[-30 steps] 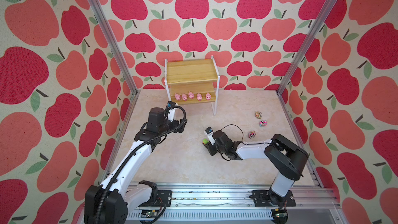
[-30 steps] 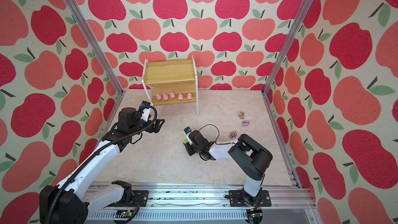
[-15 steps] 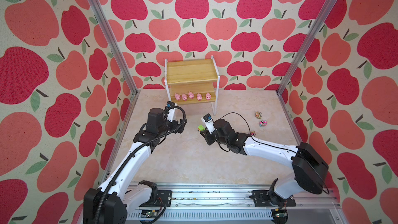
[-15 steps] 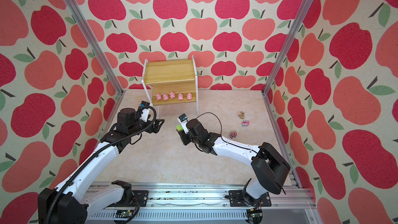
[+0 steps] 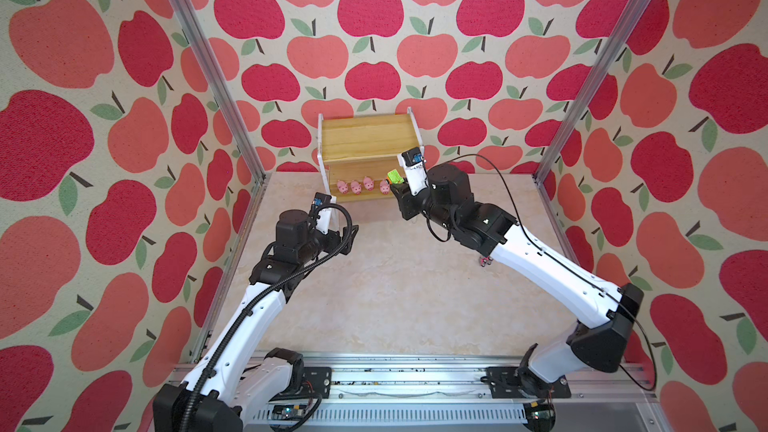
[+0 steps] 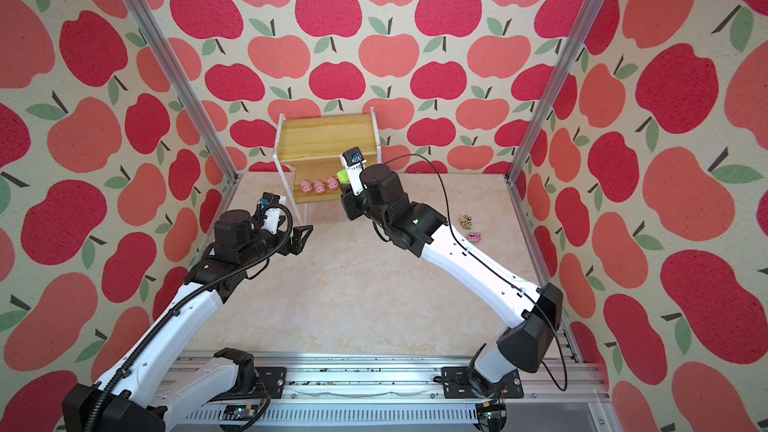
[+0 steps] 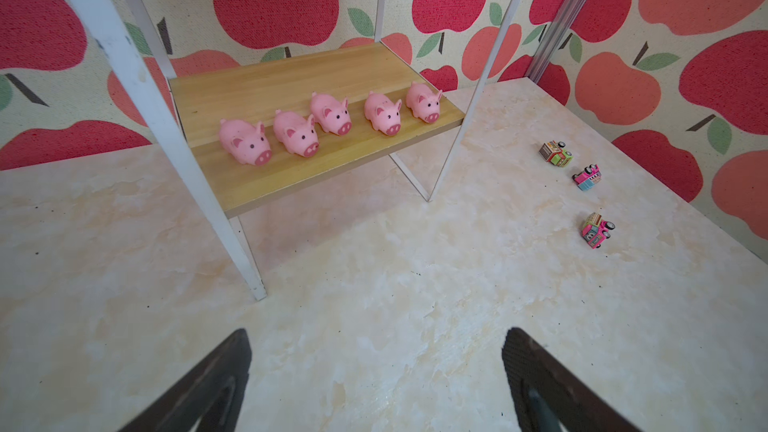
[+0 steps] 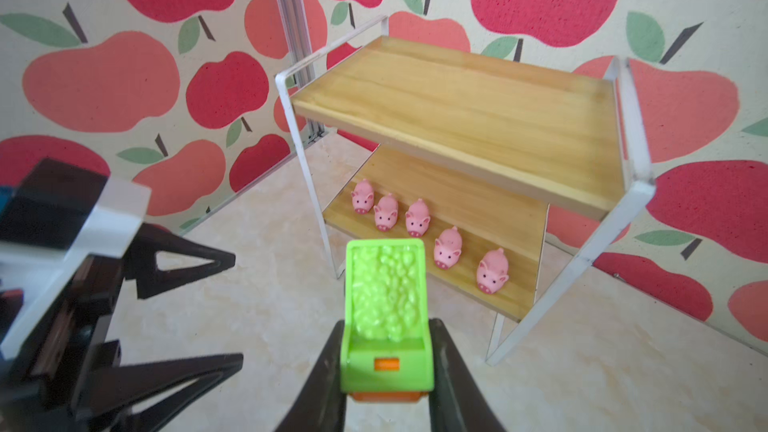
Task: Place and organize the plastic toys onto the shelf
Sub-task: 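Raise the green truck with the right gripper above the upper shelf, then lower the green truck onto the upper shelf and open the right gripper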
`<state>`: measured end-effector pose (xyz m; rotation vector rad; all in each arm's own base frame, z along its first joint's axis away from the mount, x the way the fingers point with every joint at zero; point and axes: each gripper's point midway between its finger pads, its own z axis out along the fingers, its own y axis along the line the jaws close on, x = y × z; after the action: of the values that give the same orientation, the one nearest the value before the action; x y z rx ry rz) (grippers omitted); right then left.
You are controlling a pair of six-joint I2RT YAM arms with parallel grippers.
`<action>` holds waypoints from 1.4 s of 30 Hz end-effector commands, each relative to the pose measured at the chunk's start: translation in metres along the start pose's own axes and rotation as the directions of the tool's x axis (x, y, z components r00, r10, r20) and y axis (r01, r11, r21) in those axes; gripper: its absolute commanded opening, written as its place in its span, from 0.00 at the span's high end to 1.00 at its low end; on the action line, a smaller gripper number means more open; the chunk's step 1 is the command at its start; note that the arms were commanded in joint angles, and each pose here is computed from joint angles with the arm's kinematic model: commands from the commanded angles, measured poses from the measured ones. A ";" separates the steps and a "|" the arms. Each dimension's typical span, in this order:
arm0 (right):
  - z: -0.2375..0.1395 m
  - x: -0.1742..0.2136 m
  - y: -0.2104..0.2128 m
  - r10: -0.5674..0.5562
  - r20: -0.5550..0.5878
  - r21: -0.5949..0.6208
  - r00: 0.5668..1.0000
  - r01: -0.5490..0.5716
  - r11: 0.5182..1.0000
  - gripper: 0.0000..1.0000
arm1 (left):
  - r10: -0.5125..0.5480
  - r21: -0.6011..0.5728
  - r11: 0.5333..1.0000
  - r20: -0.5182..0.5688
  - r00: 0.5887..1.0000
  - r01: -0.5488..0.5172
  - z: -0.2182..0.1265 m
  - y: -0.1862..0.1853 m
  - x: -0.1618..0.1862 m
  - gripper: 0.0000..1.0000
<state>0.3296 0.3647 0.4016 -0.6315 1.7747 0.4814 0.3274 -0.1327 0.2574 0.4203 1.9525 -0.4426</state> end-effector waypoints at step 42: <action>0.146 -0.014 -0.114 0.191 0.031 0.348 0.981 -0.190 0.918 0.68 | 0.171 0.148 0.977 -0.130 0.977 -0.151 0.033 -0.073 0.048 0.04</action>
<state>0.5029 0.3731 0.3725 -0.2661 1.8965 0.3005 0.2996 -0.2085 0.2174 0.6967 1.9947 -0.4748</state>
